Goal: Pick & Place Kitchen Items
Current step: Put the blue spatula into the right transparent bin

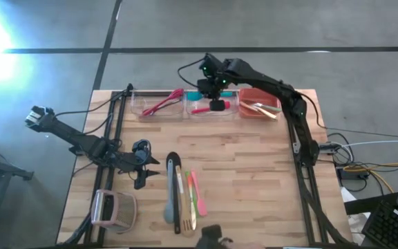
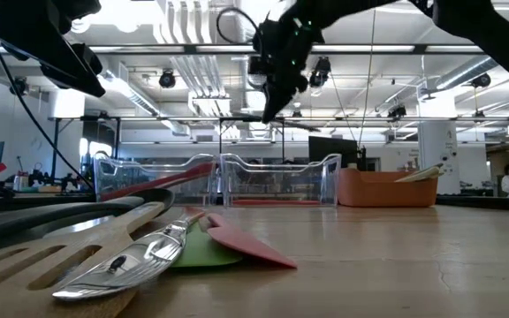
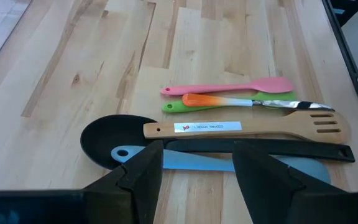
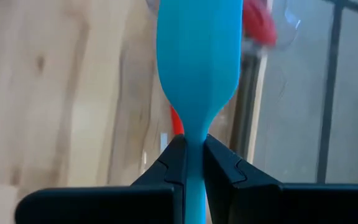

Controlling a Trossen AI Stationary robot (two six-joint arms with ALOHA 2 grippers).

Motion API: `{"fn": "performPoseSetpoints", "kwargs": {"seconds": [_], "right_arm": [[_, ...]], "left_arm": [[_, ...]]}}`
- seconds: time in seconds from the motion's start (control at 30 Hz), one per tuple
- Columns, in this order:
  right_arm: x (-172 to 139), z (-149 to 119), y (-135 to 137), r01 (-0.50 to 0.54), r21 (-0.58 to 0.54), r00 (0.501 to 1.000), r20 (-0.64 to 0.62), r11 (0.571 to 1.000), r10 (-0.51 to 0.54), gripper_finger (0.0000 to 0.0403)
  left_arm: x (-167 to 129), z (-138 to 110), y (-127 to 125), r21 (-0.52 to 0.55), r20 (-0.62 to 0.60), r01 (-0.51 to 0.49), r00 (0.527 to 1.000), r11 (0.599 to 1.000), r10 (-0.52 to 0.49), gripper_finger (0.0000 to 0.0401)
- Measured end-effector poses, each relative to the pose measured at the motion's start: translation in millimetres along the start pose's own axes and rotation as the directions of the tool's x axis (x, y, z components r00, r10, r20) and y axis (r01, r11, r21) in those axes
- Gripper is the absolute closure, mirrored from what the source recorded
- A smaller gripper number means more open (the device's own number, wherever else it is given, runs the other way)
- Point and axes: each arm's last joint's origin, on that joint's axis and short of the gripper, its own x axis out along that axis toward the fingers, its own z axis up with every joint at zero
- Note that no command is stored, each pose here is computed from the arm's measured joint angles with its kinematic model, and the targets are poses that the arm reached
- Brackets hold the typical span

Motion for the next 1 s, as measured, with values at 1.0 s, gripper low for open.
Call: {"fn": "performPoseSetpoints", "kwargs": {"seconds": [1.0], "right_arm": [[89, -60, -11, -0.104, -0.068, 0.994, 0.028, 0.992, 0.106, 0.0385]], "left_arm": [[0, 0, 0, 0.000, 0.000, 0.000, 1.000, 1.000, 0.000, 0.0206]]}}
